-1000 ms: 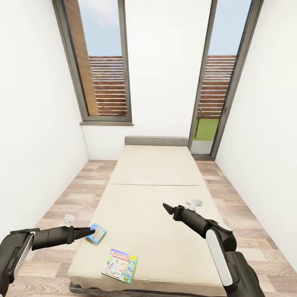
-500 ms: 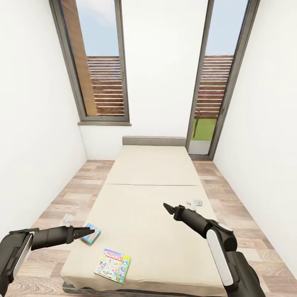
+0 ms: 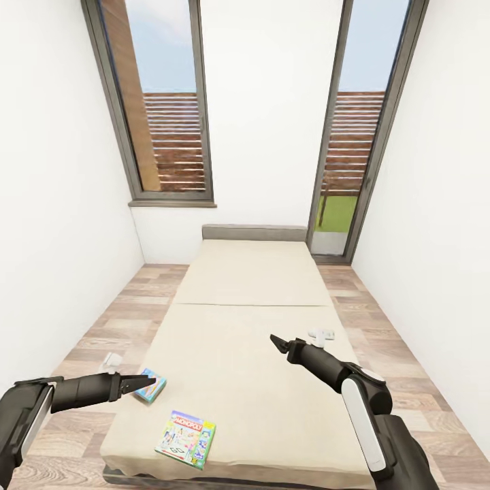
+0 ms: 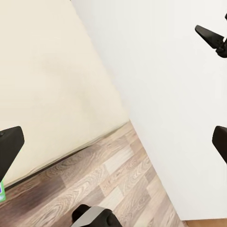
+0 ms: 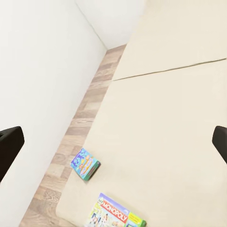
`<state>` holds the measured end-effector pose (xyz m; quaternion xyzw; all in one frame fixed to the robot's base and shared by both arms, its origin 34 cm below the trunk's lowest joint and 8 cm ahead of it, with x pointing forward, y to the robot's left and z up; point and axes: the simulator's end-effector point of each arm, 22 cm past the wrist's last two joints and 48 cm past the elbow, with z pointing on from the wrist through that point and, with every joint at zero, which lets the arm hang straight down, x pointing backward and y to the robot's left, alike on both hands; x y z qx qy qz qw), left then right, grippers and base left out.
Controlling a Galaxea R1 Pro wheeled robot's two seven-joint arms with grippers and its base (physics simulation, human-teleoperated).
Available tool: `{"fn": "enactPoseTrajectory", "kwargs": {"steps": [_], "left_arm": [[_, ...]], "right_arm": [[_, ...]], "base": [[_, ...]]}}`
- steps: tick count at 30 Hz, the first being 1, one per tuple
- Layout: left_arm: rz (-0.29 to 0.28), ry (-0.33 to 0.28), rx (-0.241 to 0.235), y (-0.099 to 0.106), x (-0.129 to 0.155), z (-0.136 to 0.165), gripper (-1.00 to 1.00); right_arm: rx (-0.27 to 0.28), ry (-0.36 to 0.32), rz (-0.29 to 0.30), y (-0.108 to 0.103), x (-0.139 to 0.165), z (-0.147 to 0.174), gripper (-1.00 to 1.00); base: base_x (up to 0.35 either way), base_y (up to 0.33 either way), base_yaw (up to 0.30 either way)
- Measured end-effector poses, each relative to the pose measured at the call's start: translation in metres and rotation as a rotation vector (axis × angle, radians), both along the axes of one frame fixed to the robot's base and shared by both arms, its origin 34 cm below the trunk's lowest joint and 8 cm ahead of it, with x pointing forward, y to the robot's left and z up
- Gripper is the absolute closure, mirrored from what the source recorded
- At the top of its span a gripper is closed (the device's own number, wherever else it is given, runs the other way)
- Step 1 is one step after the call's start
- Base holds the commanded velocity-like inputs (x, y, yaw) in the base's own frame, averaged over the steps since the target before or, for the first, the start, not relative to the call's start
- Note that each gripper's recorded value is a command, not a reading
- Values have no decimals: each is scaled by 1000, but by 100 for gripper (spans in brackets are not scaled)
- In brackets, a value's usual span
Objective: Put all the toys in the child's room - the three board games (two on the bed and one on the table), the two jigsaw puzzles on the table, and the tennis ball on the table - inside the toy box on the table in the child's room.
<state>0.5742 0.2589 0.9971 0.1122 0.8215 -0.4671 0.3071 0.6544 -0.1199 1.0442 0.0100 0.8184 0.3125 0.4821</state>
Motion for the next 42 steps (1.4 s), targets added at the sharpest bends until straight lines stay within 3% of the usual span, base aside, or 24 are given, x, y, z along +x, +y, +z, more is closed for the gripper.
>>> {"fn": "enactPoseTrajectory", "kwargs": {"steps": [13, 25, 31, 32, 39, 42], "left_arm": [[44, 8, 49, 7, 7, -10, -100], [86, 27, 78, 1, 18, -28, -100], [148, 84, 137, 5, 26, -52, -100], [180, 108, 173, 9, 29, -62, -100], [195, 140, 199, 17, 27, -78, -100], [204, 156, 235, 24, 24, -89, -100]], "right_arm": [[1, 1, -1, -1, 0, -1, -100], [-2, 2, -6, -2, 4, -7, -100], [-4, 3, -6, -3, 7, -11, -100], [-5, 6, -14, -8, 8, -12, -100], [6, 6, -48, -23, 13, -16, -100], [8, 6, -54, -26, 15, -18, -100]], "base": [[0, 0, 0], [0, 0, 0], [0, 0, 0], [0, 0, 0], [0, 0, 0], [0, 0, 0]]}}
